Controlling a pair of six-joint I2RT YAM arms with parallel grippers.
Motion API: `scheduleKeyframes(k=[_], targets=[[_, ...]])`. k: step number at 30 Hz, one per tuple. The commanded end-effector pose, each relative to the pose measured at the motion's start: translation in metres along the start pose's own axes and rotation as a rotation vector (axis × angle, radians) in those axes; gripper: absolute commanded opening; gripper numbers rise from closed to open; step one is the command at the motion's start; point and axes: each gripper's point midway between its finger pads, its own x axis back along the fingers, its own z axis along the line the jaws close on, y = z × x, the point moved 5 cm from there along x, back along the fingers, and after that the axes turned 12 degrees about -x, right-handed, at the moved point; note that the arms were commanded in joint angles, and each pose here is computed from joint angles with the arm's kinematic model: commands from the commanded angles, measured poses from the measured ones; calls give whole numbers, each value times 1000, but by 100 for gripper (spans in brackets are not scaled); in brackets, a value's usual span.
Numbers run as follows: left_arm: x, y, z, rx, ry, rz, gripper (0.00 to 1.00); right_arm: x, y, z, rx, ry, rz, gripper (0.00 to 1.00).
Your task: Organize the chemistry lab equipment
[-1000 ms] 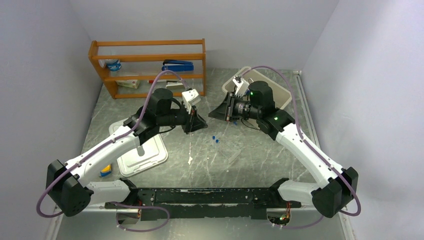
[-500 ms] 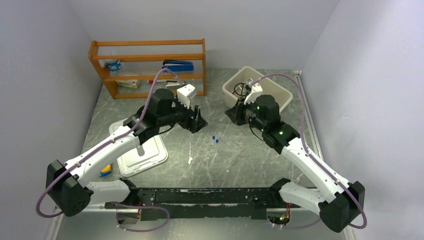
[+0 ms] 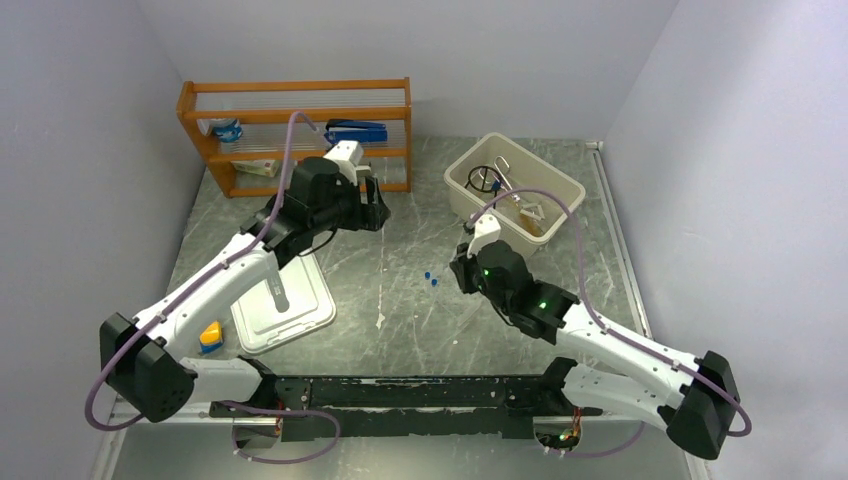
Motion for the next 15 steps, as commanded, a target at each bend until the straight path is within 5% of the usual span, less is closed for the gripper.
scheduleKeyframes(k=[1,15], targets=[[19,29,10,49,80,-99,77,-3,-8,0,8,-61,-41,7],[26,19,15,45,107,-124,76,-5,-48,16,3,8,23,8]])
